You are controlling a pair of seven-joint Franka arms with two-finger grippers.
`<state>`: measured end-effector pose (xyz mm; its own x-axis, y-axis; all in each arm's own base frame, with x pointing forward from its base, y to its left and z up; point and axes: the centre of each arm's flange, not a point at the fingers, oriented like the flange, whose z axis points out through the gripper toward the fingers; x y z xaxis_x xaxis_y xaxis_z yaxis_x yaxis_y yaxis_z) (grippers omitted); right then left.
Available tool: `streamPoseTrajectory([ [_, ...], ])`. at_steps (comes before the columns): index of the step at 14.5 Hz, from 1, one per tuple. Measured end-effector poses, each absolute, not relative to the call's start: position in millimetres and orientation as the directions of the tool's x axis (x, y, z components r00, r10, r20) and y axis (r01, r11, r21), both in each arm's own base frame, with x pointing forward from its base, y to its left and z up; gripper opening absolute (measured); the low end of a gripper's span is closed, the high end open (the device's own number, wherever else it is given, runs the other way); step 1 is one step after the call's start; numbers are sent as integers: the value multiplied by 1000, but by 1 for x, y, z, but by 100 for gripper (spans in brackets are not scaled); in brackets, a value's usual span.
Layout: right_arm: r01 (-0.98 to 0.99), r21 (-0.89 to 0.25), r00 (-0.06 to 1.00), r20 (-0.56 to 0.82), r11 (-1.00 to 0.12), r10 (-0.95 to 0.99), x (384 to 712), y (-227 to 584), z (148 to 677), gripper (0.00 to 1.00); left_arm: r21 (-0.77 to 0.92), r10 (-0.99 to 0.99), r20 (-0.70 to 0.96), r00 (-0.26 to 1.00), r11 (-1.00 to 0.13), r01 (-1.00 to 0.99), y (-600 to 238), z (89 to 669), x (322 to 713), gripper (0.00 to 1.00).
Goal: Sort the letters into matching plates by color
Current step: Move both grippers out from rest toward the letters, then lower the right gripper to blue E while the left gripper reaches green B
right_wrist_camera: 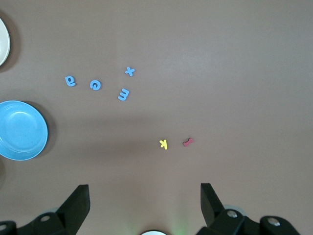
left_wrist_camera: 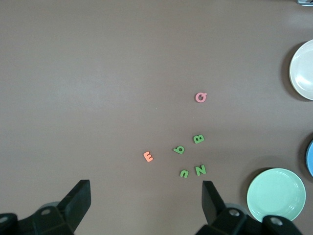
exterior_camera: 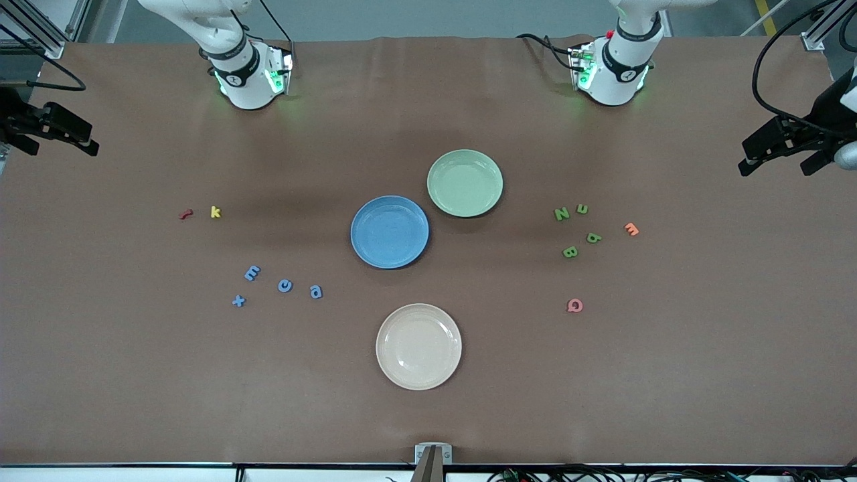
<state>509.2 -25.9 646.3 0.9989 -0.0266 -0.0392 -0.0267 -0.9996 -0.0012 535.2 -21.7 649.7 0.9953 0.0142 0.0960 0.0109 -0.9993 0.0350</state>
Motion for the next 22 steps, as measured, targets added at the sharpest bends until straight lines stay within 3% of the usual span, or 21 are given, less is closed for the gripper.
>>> streamPoseTrajectory([
  [10,-17,-2,998,-54,-1000,-17,513,-21,640,100,33,21,57,998,-999,19,-18,644,532,100],
  [18,-18,-10,991,-136,-1000,-16,597,-26,508,100,52,36,-86,996,-998,41,-39,572,550,100],
  [20,-20,-13,992,-126,-1000,-18,612,-26,483,95,47,57,-105,993,-997,62,-59,543,556,100],
  [22,-20,-15,992,-124,-1000,-18,617,-22,464,75,43,92,-96,991,-994,96,-85,512,558,100],
])
